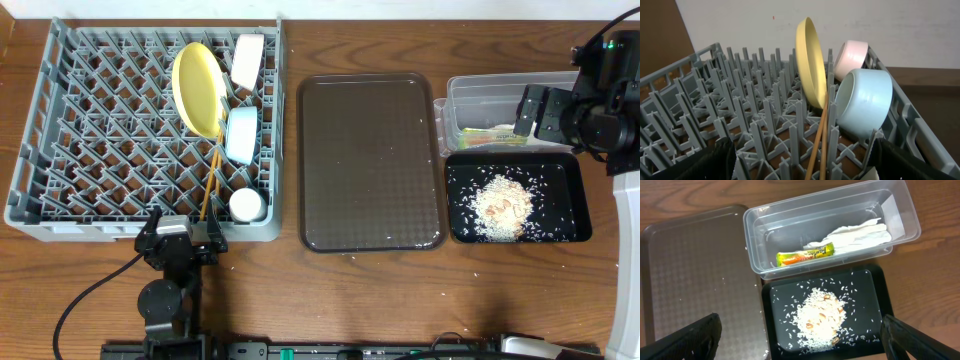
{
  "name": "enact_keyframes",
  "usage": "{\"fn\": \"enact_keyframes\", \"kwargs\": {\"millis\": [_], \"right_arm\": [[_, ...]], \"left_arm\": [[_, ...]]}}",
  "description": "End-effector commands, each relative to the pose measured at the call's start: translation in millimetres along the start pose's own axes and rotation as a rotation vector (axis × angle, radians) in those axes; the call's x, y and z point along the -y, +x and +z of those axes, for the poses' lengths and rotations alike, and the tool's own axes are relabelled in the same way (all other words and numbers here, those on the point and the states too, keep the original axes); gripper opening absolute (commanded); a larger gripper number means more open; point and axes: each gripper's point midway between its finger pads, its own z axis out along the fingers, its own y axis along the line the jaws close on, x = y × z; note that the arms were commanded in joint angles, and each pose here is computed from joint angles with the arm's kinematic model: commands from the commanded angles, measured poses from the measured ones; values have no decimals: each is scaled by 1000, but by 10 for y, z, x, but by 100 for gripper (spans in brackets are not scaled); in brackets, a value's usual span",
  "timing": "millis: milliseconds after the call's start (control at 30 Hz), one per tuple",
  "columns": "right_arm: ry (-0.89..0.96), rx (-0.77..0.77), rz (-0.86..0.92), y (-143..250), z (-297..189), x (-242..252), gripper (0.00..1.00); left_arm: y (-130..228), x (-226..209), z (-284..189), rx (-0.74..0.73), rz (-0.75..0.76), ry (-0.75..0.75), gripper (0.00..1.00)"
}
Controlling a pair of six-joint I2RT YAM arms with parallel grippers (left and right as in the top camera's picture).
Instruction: Sort waste into correct bins and load items into the dishwasher
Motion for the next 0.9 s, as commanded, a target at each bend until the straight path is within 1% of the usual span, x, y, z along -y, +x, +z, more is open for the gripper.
{"fn": "enact_keyframes", "kwargs": {"millis": [0,167,333,567,767,867], "right_arm": [[12,28,-12,-37,-58,24,99],[-8,186,-19,-189,-313,2,99],[-25,387,-47,-115,-472,15,99],[-64,643,-47,296,-465,36,99],[-119,802,-68,705,-377,-41,99],[-138,846,-74,898,-271,-52,99]], "left_arm": [[139,-2,0,-48,10,-2,89],[139,-3,0,-48,10,-3,89],[139,-2,0,-48,10,-2,90],[139,-3,0,-48,10,-3,89],[139,-2,0,-48,10,-2,89],[139,-3,0,-48,10,-3,89]]}}
